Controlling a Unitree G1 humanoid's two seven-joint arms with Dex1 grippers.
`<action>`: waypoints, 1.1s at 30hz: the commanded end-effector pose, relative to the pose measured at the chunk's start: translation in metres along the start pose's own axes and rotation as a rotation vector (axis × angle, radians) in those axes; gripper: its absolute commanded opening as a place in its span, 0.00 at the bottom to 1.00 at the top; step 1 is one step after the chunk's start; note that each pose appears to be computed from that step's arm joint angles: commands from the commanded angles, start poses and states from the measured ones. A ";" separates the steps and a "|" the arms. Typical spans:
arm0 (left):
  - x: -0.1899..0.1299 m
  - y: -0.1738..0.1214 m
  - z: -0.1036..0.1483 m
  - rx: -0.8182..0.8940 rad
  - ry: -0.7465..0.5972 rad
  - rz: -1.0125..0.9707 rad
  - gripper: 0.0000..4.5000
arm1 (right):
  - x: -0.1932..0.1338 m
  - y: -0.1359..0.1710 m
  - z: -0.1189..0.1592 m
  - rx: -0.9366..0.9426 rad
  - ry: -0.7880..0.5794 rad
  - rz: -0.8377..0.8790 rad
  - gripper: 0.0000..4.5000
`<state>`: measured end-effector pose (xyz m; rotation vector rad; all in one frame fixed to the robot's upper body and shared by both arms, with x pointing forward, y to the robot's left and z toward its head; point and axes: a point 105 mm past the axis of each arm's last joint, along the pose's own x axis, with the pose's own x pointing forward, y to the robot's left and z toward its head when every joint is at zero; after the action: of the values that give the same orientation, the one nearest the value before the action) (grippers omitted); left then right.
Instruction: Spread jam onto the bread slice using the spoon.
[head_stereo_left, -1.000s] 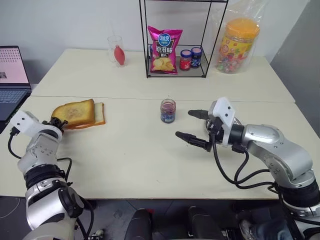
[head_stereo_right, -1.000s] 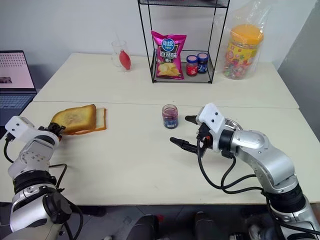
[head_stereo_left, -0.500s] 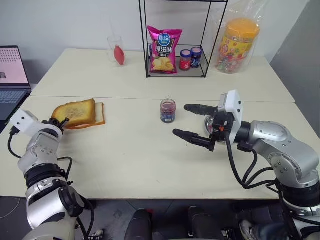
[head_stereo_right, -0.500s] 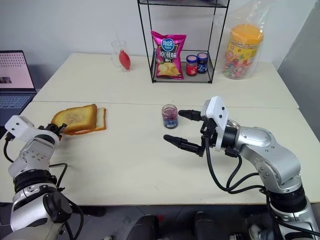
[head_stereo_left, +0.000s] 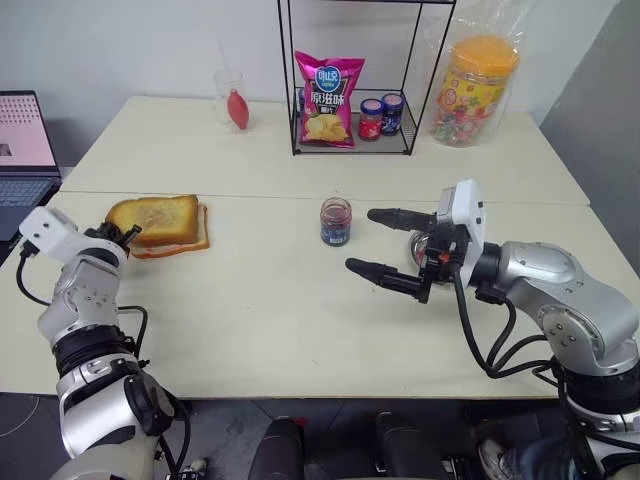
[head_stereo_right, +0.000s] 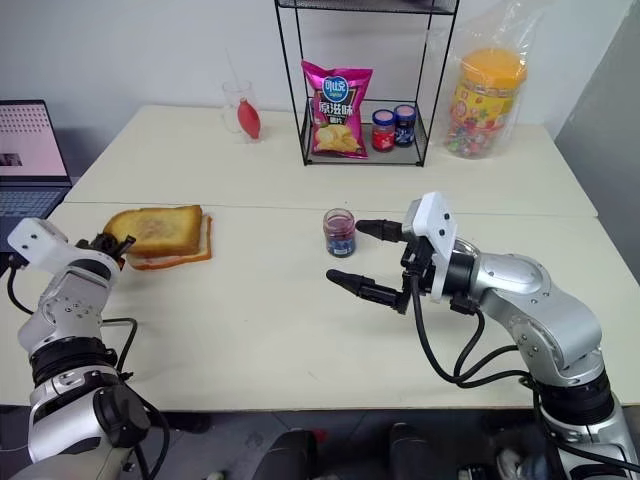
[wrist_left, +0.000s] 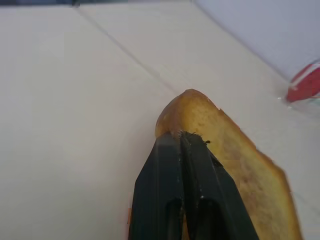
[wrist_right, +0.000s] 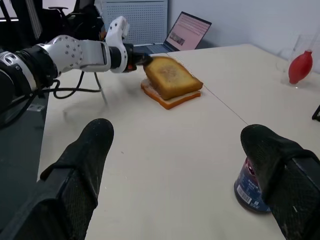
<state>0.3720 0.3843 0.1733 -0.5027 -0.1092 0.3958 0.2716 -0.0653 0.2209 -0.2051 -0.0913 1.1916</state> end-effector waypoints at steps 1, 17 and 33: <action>-0.018 -0.048 0.037 -0.013 -0.109 -0.205 0.01 | -0.009 -0.001 0.011 -0.051 -0.030 -0.030 1.00; -0.143 -0.141 -0.003 -0.060 0.613 -1.109 0.01 | -0.040 0.003 0.003 -0.011 0.044 -0.036 1.00; -0.188 -0.173 -0.066 0.080 1.090 -1.474 0.01 | -0.077 0.036 -0.010 0.027 0.193 0.006 1.00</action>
<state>0.2759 0.1438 0.1947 -0.3880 0.5717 -1.2860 0.2168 -0.1254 0.1973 -0.2632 0.1373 1.1769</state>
